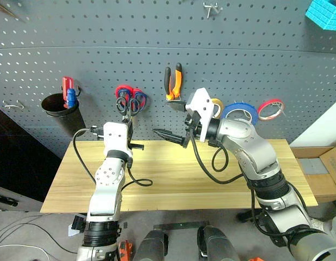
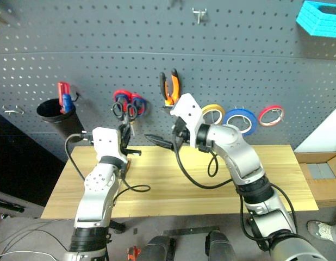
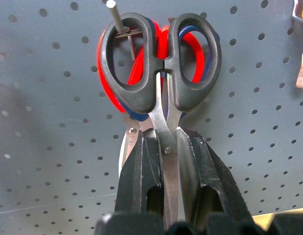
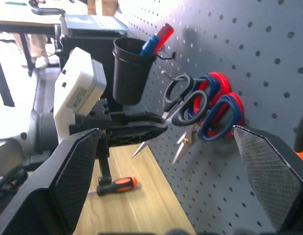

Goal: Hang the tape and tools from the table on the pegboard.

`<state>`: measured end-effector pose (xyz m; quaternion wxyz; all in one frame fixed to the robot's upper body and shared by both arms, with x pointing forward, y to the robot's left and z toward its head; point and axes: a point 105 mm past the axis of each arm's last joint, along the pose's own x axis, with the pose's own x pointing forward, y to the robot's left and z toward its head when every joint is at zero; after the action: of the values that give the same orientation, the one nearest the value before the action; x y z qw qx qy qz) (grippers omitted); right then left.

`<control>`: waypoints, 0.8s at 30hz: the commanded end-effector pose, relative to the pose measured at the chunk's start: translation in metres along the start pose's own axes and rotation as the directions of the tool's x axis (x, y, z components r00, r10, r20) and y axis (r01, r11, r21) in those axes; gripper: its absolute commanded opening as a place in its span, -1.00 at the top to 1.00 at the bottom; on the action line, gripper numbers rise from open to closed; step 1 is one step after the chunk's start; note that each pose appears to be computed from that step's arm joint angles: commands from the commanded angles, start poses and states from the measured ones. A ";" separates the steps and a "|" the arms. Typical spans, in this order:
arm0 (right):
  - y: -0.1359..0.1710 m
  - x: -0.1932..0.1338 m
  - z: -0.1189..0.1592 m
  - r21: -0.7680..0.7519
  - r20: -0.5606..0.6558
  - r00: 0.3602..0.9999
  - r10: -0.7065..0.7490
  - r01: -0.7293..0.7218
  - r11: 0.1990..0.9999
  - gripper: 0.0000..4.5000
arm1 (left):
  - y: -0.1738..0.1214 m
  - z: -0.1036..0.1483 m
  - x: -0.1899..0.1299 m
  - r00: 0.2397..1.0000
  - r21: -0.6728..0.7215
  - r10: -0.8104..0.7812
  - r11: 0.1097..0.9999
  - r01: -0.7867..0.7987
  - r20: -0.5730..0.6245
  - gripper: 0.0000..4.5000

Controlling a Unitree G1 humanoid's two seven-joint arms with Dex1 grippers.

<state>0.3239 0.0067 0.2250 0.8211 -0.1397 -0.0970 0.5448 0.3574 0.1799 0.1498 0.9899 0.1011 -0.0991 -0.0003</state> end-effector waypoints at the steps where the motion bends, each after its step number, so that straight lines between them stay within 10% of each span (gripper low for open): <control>1: 0.002 -0.002 0.012 -0.043 0.036 0.999 0.002 -0.001 0.999 -1.00 | 0.002 0.004 0.008 1.000 -0.014 0.012 1.000 -0.011 0.004 0.93; 8: 0.002 -0.005 0.010 -0.035 0.025 1.000 -0.006 0.007 0.999 -1.00 | 0.007 -0.013 0.013 0.994 -0.099 0.059 0.993 -0.068 -0.094 0.93; 17: 0.017 -0.011 0.005 0.035 -0.002 0.999 0.049 -0.049 0.998 -1.00 | 0.029 -0.064 -0.016 0.938 -0.100 0.062 0.990 -0.102 -0.341 -0.33; 24: 0.061 -0.026 -0.023 0.151 -0.103 0.970 0.220 -0.204 0.967 -1.00 | 0.039 -0.116 -0.051 0.807 -0.164 -0.007 0.980 -0.111 -0.590 -0.33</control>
<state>0.2809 -0.0029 0.1738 0.7861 -0.1177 0.0247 0.6063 0.3250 0.2439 0.0258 0.9722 0.0084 0.2263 0.0594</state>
